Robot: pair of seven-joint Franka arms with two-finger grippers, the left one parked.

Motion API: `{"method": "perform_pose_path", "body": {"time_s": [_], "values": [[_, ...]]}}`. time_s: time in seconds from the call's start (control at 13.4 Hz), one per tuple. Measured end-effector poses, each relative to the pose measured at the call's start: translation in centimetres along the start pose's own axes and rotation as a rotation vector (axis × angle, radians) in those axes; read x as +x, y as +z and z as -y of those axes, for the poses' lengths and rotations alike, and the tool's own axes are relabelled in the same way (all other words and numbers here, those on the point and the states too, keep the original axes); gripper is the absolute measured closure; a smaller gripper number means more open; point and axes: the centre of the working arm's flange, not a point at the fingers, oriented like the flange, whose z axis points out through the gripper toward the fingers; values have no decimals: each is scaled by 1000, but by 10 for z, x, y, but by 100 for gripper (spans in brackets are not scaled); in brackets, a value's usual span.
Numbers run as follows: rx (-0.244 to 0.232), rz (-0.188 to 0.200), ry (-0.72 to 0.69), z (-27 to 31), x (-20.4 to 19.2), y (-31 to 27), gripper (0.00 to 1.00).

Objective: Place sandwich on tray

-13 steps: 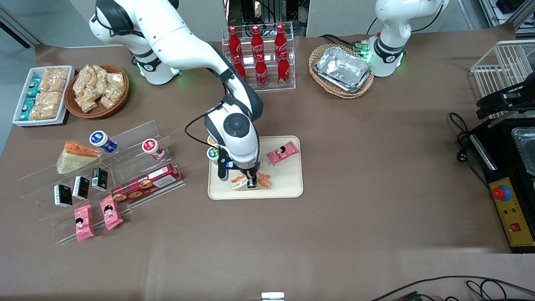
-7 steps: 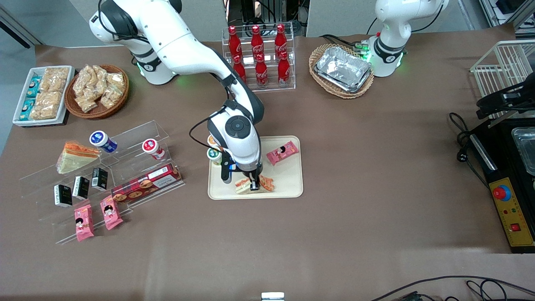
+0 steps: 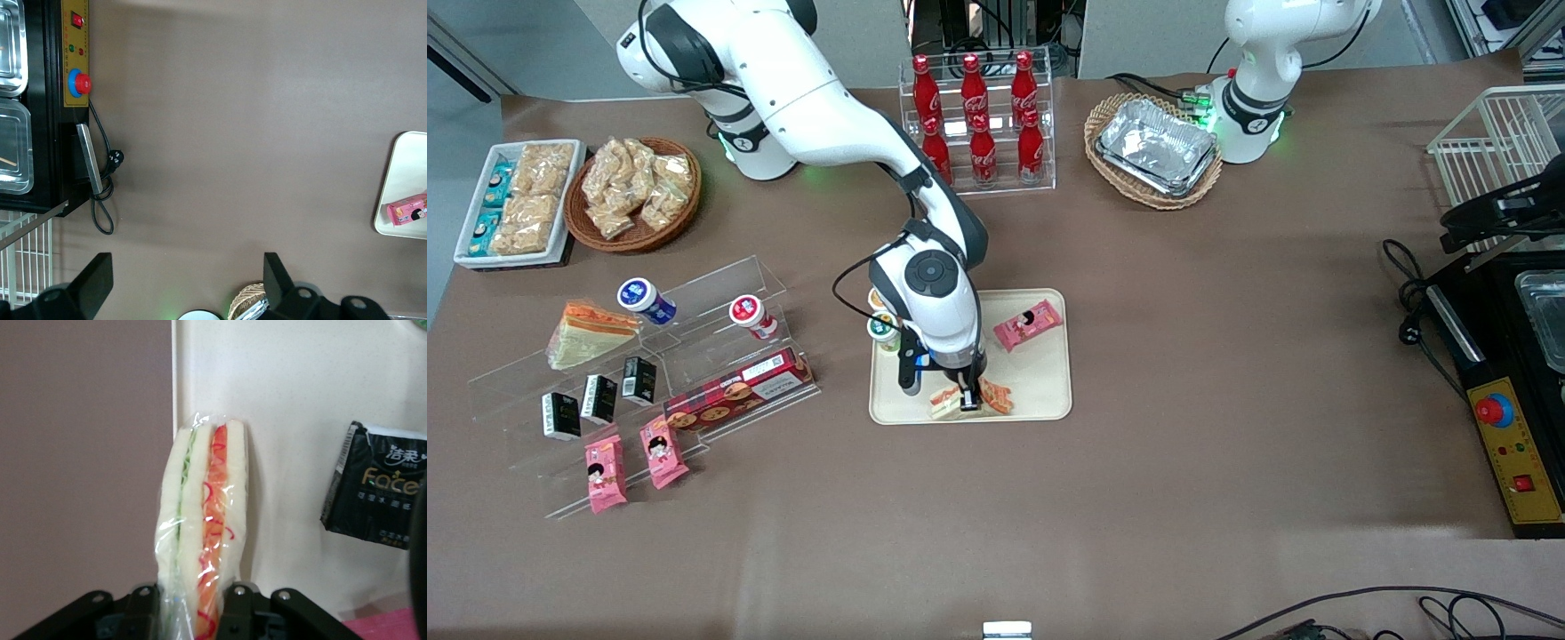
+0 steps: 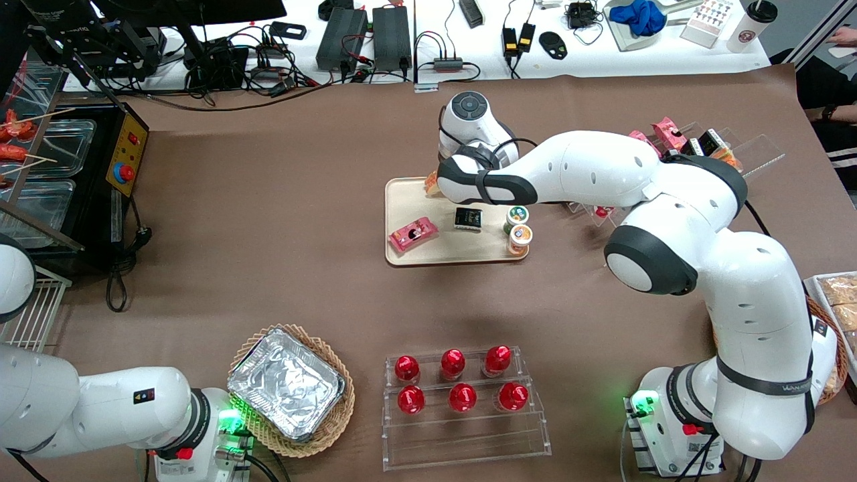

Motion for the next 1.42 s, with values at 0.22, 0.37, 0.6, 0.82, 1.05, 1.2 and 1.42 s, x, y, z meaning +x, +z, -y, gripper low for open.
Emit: {"method": "perform_pose_path", "body": {"time_s": [0.22, 0.37, 0.6, 0.82, 1.05, 1.2, 1.42], "values": [[-5, -7, -5, -1, 2, 6, 41], [3, 1, -7, 0, -2, 2, 22], [15, 18, -2, 12, -9, -36, 0], [-12, 36, -6, 17, -21, -110, 0], [-77, 26, -68, 8, -24, -182, 0], [-144, -5, -180, 4, -10, -218, 0], [-194, -11, -318, 15, 28, -263, 0]]}}
